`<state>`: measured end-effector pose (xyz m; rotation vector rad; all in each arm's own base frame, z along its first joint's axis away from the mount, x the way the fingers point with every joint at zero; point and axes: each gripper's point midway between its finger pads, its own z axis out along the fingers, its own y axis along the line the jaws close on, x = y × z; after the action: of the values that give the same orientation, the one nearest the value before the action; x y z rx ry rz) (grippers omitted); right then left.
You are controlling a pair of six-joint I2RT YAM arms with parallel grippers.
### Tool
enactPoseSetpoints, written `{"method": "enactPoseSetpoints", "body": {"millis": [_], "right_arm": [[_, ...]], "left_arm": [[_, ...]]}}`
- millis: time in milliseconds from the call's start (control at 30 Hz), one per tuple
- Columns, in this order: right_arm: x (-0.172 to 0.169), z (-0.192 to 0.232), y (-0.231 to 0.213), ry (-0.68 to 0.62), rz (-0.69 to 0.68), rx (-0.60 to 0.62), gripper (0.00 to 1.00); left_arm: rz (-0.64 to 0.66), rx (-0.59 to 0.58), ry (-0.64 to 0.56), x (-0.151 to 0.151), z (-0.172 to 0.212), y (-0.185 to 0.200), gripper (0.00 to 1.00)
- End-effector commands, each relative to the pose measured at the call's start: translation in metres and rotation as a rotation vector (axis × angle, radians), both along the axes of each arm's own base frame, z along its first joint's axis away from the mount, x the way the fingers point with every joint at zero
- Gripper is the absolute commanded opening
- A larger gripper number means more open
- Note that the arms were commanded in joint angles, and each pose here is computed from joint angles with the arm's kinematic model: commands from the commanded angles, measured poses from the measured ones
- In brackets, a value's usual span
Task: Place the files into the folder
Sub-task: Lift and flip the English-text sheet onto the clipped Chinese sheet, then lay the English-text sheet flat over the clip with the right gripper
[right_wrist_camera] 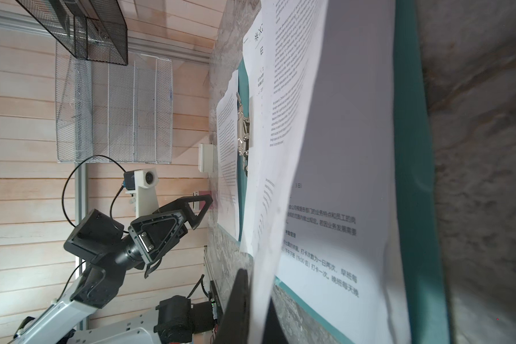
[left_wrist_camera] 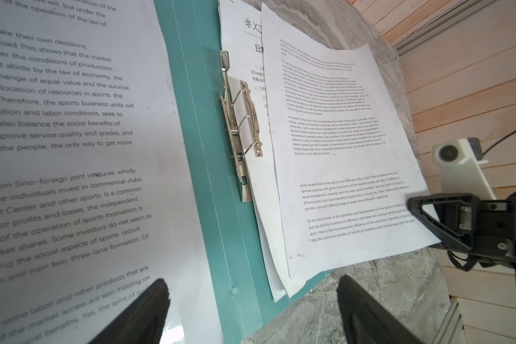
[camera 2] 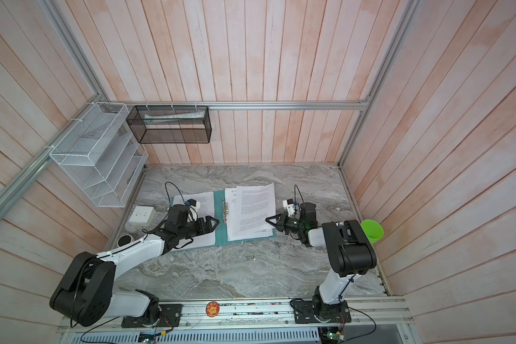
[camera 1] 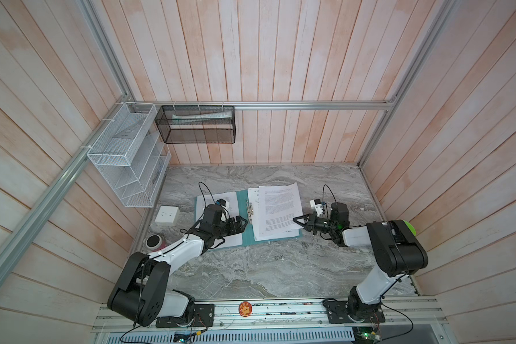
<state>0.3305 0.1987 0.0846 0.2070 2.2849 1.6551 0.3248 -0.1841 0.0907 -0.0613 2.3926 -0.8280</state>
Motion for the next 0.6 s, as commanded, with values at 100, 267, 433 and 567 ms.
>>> {"method": "enactPoseSetpoints", "body": {"millis": [100, 267, 433, 567], "right_arm": [[-0.007, -0.001, 0.009, -0.078, 0.134, -0.020, 0.00], [-0.012, 0.005, 0.011, -0.126, 0.195, -0.036, 0.00], [-0.021, 0.015, 0.011, -0.152, 0.242, -0.054, 0.00], [-0.029, 0.018, 0.008, -0.153, 0.258, -0.078, 0.00]], "left_arm": [[0.008, 0.014, -0.005, -0.002, -0.002, 0.005, 0.90], [0.010, 0.014, -0.002, -0.003, -0.003, 0.005, 0.90], [0.009, 0.015, 0.003, -0.004, -0.005, 0.005, 0.90], [0.007, 0.013, 0.004, -0.003, -0.007, 0.005, 0.90]]}}
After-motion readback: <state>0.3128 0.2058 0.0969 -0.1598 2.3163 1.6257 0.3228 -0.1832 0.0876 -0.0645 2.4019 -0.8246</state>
